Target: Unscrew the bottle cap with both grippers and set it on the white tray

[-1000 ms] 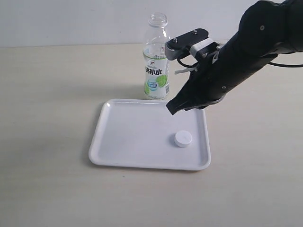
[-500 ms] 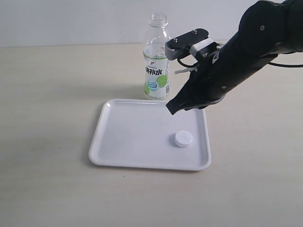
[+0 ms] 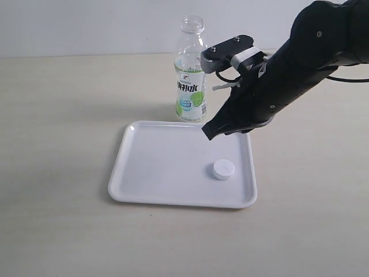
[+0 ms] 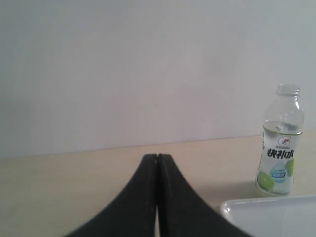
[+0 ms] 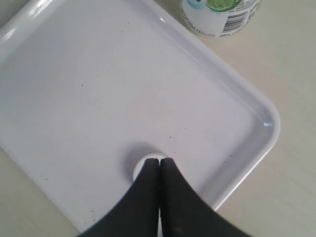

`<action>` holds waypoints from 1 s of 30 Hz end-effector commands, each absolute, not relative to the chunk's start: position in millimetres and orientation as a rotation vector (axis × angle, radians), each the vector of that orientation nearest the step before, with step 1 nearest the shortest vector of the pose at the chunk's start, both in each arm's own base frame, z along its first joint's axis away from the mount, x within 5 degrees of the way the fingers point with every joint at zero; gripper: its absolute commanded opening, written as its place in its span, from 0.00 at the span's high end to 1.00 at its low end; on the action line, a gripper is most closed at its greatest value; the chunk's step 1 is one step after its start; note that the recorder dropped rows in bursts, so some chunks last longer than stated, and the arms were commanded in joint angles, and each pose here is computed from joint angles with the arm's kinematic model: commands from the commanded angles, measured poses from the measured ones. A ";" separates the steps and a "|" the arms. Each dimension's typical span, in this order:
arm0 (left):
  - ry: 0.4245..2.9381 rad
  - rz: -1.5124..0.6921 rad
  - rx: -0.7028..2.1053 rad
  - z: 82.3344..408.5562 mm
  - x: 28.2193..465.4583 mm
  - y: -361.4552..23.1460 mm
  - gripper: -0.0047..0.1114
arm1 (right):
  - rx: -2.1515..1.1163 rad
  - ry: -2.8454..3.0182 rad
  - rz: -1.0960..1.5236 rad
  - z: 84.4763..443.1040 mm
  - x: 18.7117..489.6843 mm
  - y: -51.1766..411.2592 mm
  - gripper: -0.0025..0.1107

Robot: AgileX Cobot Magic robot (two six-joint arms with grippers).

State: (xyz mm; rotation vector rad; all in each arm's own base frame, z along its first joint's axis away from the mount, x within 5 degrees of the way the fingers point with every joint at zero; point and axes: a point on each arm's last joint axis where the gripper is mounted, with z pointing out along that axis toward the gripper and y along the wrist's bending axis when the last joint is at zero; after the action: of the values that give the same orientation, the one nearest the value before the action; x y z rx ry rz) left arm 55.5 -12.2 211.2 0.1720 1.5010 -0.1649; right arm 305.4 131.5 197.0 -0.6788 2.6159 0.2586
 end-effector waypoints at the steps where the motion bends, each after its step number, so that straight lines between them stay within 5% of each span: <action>1: 1.564 -0.150 0.174 205.1 55.4 -11.2 0.96 | -0.676 2.603 0.260 199.8 304.1 131.3 0.98; 11: 1.847 -0.037 0.219 179.4 52.6 -5.2 0.96 | -0.676 2.603 0.260 199.8 304.1 131.3 0.98; 30: 1.850 -0.035 0.213 179.1 52.5 -4.9 0.96 | -0.676 2.603 0.260 199.8 304.1 131.3 0.98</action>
State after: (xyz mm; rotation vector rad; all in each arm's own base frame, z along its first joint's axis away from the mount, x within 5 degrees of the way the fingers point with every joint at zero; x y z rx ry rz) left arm 52.8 -5.3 178.6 0.2122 1.8598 -0.0428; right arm 305.4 131.5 197.0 -0.6772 2.6163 0.2602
